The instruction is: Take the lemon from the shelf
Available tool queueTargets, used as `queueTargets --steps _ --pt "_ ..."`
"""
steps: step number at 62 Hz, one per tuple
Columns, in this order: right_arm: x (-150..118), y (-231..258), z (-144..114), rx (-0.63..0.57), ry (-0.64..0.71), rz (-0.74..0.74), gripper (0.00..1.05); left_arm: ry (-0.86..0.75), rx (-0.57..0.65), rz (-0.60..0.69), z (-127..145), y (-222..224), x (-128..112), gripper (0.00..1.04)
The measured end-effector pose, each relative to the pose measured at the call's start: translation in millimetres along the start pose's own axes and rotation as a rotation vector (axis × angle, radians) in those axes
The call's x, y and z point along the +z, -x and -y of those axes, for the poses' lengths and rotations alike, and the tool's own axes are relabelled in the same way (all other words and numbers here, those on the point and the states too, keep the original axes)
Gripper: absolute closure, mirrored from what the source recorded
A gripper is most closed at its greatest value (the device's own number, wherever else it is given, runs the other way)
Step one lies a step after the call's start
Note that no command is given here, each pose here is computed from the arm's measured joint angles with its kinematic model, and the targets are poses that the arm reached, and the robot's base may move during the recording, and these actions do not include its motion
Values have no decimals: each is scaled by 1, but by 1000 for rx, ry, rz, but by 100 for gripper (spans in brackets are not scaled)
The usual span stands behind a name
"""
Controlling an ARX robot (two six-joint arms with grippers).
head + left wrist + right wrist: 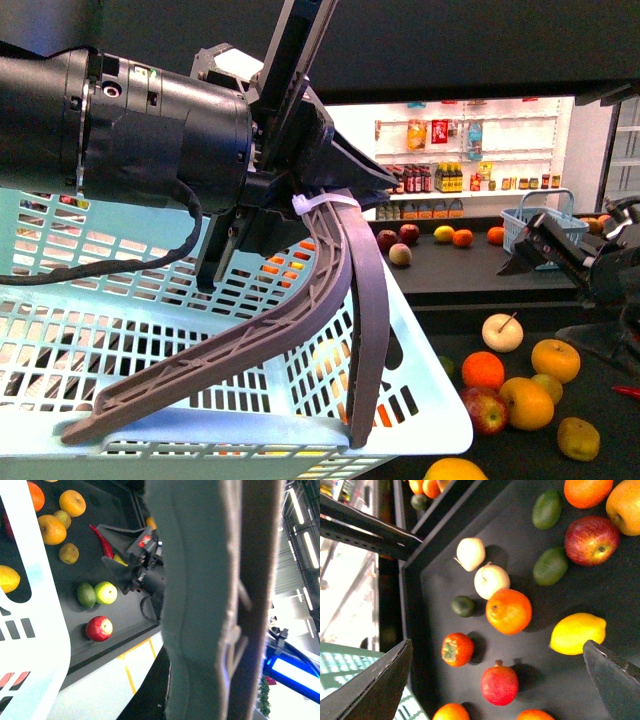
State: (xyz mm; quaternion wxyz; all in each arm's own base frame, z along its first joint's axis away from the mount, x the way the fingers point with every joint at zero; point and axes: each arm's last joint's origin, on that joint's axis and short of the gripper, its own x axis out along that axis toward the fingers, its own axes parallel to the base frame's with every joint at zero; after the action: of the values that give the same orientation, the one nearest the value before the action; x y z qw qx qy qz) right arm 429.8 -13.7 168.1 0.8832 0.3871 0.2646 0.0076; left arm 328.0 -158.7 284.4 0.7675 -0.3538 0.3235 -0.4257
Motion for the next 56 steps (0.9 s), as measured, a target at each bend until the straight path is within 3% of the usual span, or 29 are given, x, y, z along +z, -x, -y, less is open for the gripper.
queueTargets --steps 14,24,40,56 --pt "-23 -49 39 -44 278 -104 2 1 1 1 0 0 0 97" --pt "-35 -65 67 -6 522 -182 2 1 0 0 0 0 0 97" --pt "-44 -81 91 168 996 -297 2 1 0 0 0 0 0 97" --pt "-68 -99 118 290 1311 -482 2 2 1 1 0 0 0 97"
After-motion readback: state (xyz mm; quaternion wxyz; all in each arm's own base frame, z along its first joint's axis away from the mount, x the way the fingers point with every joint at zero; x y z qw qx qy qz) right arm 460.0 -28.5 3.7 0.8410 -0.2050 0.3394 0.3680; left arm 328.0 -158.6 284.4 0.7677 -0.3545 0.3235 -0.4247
